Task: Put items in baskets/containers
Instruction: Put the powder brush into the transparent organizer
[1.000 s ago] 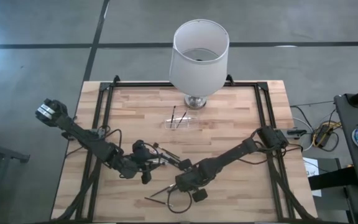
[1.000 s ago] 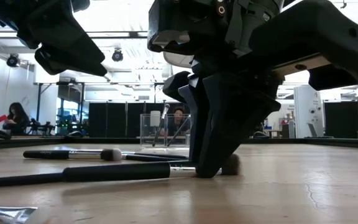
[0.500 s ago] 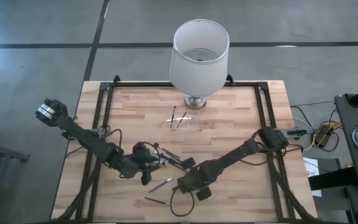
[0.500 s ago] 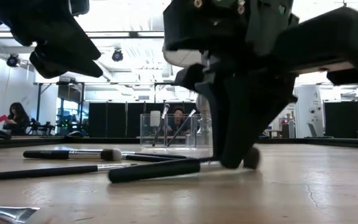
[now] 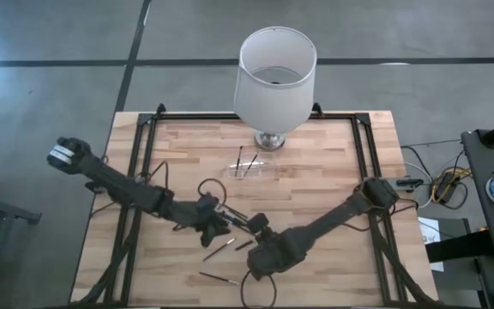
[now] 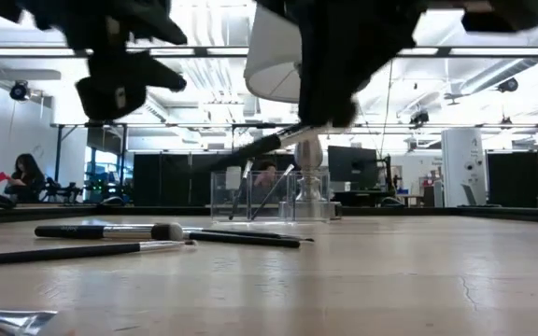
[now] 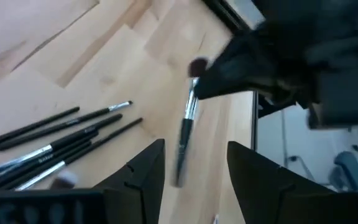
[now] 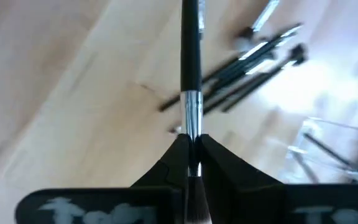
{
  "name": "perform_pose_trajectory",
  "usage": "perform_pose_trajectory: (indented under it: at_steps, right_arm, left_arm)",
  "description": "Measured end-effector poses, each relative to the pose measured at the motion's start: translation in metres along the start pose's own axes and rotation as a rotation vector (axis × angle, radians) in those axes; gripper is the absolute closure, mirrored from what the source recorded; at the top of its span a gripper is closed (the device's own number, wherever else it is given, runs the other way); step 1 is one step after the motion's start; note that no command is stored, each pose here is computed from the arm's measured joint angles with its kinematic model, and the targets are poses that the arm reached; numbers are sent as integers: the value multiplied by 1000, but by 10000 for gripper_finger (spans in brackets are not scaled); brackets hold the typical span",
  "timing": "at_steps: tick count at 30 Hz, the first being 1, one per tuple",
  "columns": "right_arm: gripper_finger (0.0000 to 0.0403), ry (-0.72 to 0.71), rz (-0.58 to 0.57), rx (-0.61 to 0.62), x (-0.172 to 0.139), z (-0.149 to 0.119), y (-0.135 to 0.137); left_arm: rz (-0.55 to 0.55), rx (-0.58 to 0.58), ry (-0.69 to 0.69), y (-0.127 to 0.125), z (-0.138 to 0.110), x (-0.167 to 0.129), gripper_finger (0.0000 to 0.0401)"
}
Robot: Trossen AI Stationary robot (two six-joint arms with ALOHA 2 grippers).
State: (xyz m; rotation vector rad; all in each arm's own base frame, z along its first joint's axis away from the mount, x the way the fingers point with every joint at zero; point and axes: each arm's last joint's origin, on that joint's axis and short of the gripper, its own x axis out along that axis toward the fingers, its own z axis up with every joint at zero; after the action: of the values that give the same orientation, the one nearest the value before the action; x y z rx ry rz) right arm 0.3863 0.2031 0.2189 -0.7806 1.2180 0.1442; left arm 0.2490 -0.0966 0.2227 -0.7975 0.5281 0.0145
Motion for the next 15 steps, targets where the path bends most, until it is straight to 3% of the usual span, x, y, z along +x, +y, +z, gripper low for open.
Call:
perform_pose_trajectory:
  at_steps: [7,13,15]
  right_arm:
    - [396,-4,-135,-73,-28,6,-10]
    - [396,-17,-144,57,-31,6,-12]
    - [396,0,-109,151,-25,4,-8]
  left_arm:
    - [-105,-105,155,25,31,3,236]
    - [-78,-47,105,39,47,3,236]
    - [-64,-33,91,40,47,3,236]
